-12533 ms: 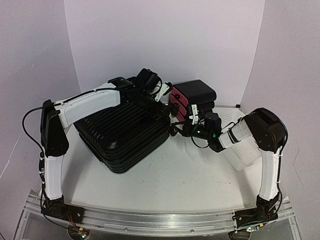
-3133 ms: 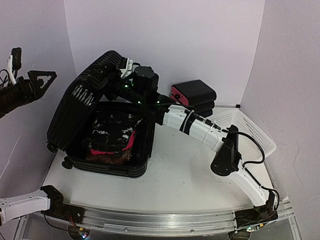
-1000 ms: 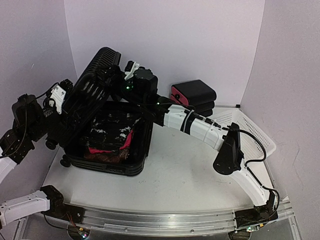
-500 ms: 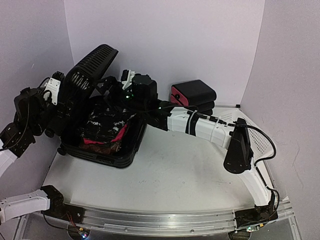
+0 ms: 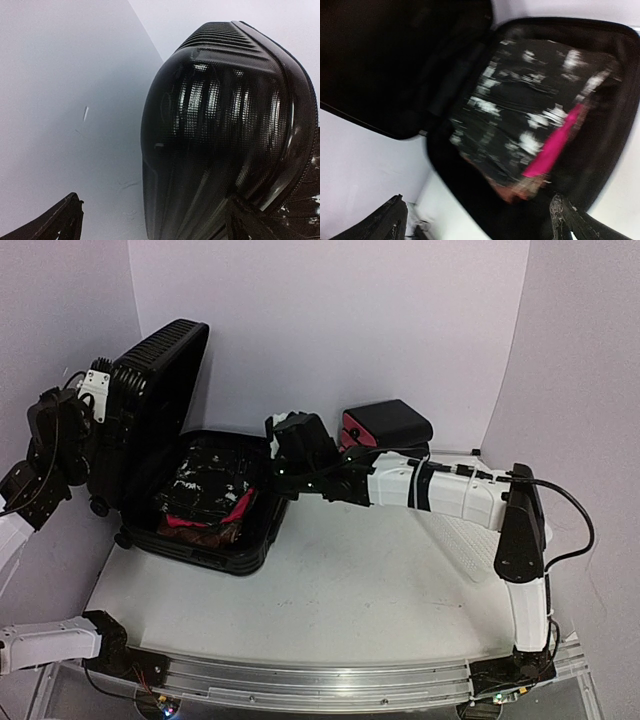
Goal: Open, take out, and arrange the luggage
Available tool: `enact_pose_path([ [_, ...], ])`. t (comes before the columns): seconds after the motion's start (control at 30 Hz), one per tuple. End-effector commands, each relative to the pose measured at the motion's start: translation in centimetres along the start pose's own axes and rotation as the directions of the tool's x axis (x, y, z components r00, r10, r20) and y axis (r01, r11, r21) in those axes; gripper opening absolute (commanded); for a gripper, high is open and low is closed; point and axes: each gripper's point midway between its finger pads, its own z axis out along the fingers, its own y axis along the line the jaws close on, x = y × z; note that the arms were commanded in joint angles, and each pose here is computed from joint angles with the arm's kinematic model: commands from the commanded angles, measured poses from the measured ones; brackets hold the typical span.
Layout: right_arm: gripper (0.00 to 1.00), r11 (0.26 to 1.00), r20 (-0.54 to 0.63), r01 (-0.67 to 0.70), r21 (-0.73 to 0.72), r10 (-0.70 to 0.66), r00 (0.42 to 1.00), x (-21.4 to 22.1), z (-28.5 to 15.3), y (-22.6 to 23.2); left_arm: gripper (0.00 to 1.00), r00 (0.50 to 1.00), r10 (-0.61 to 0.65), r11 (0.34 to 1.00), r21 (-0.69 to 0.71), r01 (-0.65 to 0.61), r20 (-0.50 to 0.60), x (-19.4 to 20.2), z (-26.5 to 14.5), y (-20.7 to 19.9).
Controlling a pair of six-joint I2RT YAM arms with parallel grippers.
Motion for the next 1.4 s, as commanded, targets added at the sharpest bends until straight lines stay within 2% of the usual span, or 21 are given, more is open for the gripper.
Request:
enact_pose_path([
  [0.0,0.98,0.942,-0.111,0.169,0.289,-0.142,0.984,1.3,-2.2,-5.9,1.0,0.999,-0.05,0.987,-0.154,0.052,0.016,-2.1,0.3,3.9],
  [0.1,0.98,0.903,-0.158,0.208,0.375,-0.158,0.975,2.7,-2.2,-8.5,1.0,0.999,-0.047,0.978,-0.205,0.045,-0.006,-1.7,0.5,5.2],
  [0.33,0.98,0.88,-0.196,0.193,0.433,-0.117,0.974,4.7,-0.2,-11.9,1.0,0.998,-0.038,0.962,-0.271,0.024,-0.047,0.1,0.9,7.2],
  [0.63,0.98,0.883,-0.218,0.166,0.439,-0.075,0.973,6.2,3.0,-13.5,0.99,0.997,0.026,0.962,-0.271,-0.046,-0.076,0.6,1.2,7.1],
  [0.9,0.98,0.882,-0.208,0.161,0.443,-0.073,0.975,6.1,3.8,-13.8,0.99,0.986,0.09,0.932,-0.338,-0.132,-0.138,1.2,0.5,9.0],
  [1.13,0.98,0.89,-0.199,0.143,0.434,-0.061,0.978,6.1,4.6,-13.6,0.99,0.991,0.074,0.93,-0.351,-0.11,-0.114,1.0,-1.2,10.4],
  [1.37,0.96,0.887,-0.192,0.142,0.439,-0.062,0.979,6.2,5.2,-13.8,1.0,0.989,0.096,0.953,-0.277,-0.124,-0.114,1.5,-2.9,10.5],
])
